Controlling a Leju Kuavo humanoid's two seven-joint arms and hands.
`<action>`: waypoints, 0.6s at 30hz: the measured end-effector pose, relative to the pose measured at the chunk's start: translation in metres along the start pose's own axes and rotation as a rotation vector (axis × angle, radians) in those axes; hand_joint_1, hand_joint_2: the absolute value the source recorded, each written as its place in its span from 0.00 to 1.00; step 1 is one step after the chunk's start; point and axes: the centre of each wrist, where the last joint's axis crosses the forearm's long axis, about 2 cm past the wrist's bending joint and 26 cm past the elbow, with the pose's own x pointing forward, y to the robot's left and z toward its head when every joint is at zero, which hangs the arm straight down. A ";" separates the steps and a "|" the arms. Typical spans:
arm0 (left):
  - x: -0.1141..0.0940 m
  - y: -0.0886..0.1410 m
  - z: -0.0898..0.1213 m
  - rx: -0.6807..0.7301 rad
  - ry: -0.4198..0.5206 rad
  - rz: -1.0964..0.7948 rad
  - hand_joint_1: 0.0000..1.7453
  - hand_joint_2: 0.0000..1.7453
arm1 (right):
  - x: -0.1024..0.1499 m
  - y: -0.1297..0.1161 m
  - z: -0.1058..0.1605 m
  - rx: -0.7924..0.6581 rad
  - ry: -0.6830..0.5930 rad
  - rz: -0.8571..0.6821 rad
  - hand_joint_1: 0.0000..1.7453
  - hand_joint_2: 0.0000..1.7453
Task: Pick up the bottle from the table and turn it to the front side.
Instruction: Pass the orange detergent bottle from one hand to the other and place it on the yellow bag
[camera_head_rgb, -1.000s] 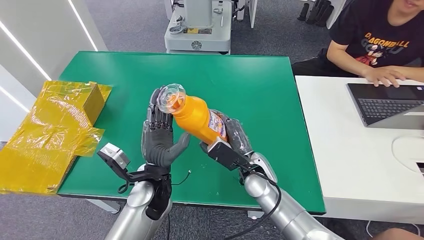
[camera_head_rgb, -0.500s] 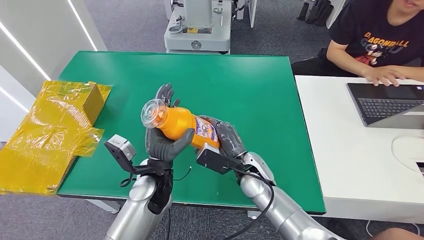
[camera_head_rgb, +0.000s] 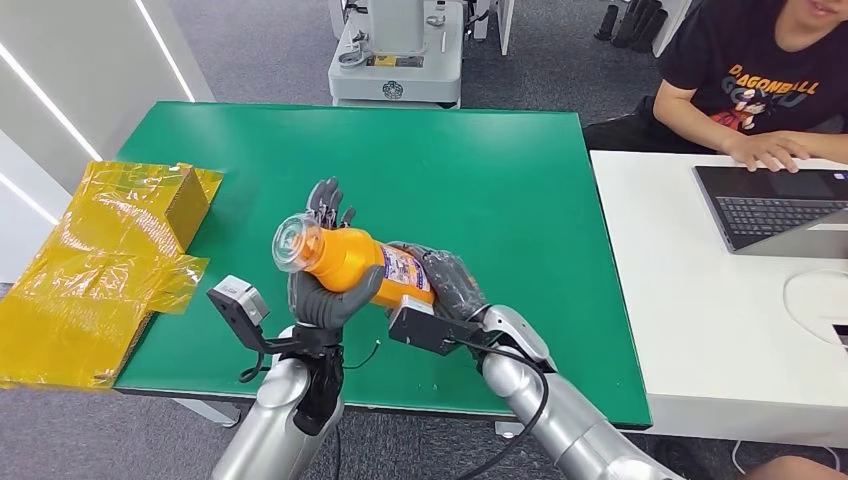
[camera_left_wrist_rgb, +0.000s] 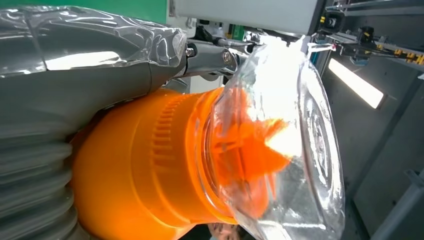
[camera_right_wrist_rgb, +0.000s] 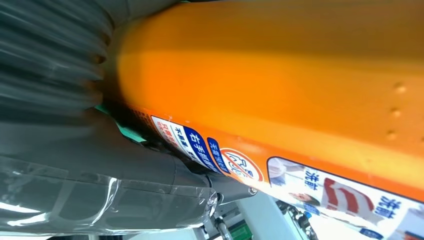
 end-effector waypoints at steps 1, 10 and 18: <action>0.000 0.000 0.001 0.002 0.002 -0.002 0.00 1.00 | 0.000 0.000 0.000 0.004 0.000 0.000 1.00 1.00; -0.002 0.001 0.006 0.005 0.010 -0.008 1.00 1.00 | -0.001 0.000 0.001 0.016 0.003 0.005 1.00 1.00; -0.002 0.001 0.011 -0.001 0.018 0.008 1.00 1.00 | -0.001 0.002 0.005 0.023 0.009 0.016 1.00 1.00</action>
